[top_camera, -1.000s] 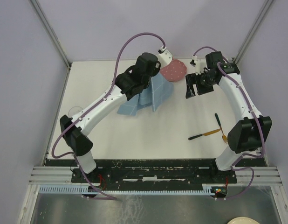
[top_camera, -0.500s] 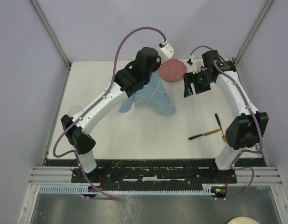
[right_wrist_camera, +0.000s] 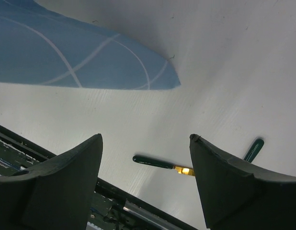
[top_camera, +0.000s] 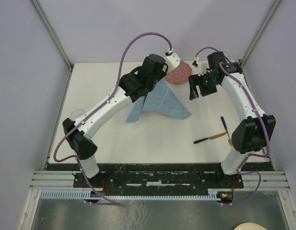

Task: Set the dinner table for one person
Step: Fold the napkin at the center of the board.

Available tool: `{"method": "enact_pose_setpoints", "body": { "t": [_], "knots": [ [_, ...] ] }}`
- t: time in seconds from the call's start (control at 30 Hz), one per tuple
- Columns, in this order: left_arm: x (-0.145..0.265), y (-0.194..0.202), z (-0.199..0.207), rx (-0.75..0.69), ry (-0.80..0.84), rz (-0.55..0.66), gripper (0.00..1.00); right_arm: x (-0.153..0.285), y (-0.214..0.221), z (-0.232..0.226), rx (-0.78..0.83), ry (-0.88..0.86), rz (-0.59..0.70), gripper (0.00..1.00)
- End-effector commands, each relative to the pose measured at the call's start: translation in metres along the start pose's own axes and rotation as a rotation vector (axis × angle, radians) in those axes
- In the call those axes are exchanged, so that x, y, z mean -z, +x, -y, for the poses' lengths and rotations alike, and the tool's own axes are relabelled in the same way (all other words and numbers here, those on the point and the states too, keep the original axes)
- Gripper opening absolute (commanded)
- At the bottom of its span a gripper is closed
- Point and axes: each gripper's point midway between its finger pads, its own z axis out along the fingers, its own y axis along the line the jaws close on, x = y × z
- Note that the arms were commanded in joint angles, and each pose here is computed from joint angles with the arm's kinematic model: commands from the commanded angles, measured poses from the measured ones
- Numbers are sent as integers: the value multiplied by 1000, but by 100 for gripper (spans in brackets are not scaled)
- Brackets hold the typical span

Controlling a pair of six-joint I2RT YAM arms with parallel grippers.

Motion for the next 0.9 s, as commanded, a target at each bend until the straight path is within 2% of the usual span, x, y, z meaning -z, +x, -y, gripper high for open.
{"method": "enact_pose_setpoints", "body": {
  "t": [0.0, 0.2, 0.33, 0.43, 0.73, 0.77, 0.8, 0.87],
  "knots": [
    [38, 3, 57, 66, 213, 19, 3, 14, -9, 1, 33, 30, 47, 81],
    [95, 39, 160, 4, 625, -30, 3, 16, -2, 5, 47, 56, 42, 82],
    [129, 43, 191, -20, 795, -22, 3, 18, 0, 9, 53, 80, 38, 82],
    [130, 44, 196, -21, 812, -28, 3, 20, 0, 10, 57, 89, 39, 82],
    [93, 53, 186, -98, 647, -77, 3, 23, 1, 11, 60, 102, 37, 82],
    [89, 54, 184, -107, 621, -78, 11, 23, 1, 11, 59, 101, 37, 82],
    [85, 54, 180, -115, 595, -80, 28, 22, 2, 11, 58, 102, 34, 82],
    [77, 58, 175, -135, 547, -91, 54, 22, 3, 11, 56, 100, 32, 82]
  ]
}}
